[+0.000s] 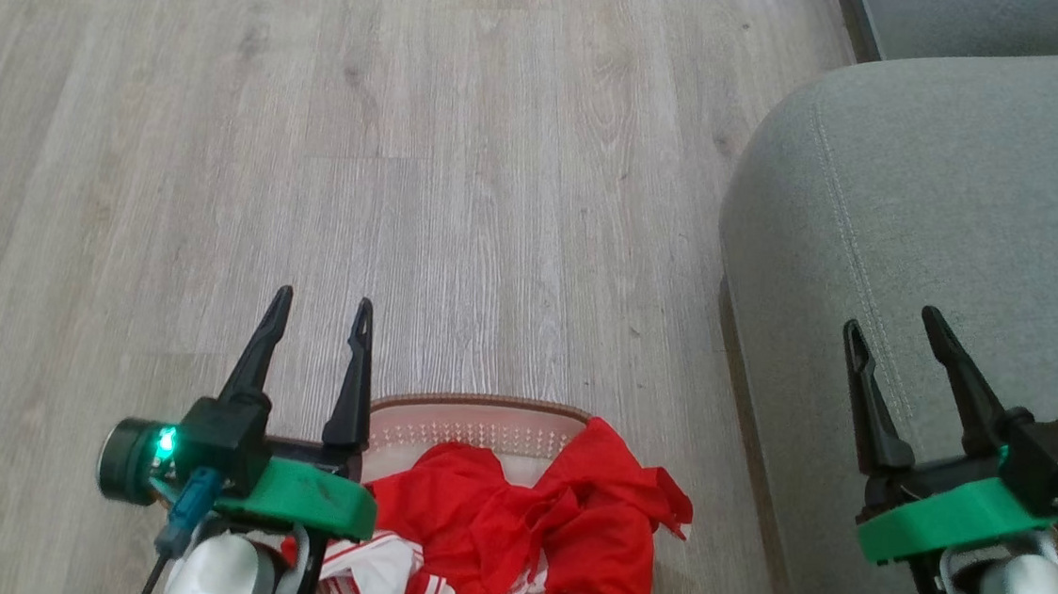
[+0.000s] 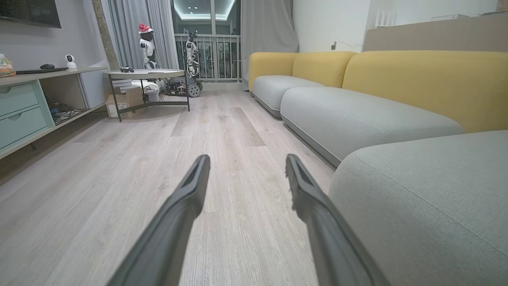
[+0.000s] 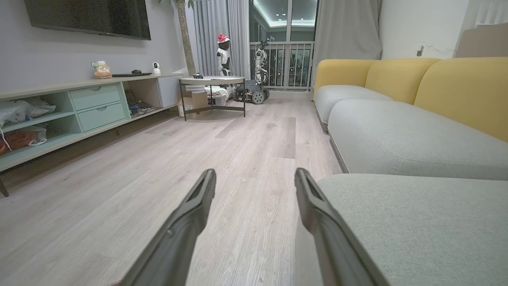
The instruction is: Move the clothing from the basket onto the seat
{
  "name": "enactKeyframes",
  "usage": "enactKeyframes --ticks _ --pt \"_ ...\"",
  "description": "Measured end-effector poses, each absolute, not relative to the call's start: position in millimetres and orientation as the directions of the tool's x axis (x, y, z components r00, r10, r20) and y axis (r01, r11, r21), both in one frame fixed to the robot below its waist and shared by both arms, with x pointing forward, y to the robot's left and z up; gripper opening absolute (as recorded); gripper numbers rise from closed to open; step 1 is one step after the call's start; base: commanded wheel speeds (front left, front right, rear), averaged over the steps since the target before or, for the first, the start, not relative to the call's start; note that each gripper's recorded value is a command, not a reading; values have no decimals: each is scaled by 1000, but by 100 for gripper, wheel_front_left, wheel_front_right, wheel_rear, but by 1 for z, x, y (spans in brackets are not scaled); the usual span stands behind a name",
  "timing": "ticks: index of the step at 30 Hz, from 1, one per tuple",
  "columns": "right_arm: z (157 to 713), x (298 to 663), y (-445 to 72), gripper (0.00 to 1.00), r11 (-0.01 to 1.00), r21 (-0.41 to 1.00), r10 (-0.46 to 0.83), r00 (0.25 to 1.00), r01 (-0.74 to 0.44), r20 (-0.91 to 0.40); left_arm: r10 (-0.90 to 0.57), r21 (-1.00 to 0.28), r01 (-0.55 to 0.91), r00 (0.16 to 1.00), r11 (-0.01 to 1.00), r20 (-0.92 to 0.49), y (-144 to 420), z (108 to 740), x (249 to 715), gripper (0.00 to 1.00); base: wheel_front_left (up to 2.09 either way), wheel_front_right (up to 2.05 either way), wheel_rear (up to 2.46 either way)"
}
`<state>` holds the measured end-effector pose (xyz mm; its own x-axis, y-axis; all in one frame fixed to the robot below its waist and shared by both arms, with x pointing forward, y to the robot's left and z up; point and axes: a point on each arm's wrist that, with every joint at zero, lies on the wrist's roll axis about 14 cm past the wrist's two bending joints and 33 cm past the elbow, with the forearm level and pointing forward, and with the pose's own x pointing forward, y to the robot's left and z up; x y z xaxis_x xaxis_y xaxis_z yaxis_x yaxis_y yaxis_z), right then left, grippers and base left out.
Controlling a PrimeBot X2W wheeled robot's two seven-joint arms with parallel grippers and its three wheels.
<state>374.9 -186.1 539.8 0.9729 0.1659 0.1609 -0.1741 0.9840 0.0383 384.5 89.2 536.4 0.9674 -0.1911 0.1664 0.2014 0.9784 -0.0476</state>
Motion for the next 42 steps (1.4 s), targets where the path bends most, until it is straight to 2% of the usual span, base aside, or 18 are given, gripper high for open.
enactKeyframes --ticks 26,42 --pt "541 386 -191 100 986 36 157 973 -165 168 -190 -59 200 972 978 141 86 528 394 100 0 0 0" --pt "531 401 -204 100 989 41 138 981 -145 139 -215 -87 215 977 973 13 70 483 413 100 0 0 0"
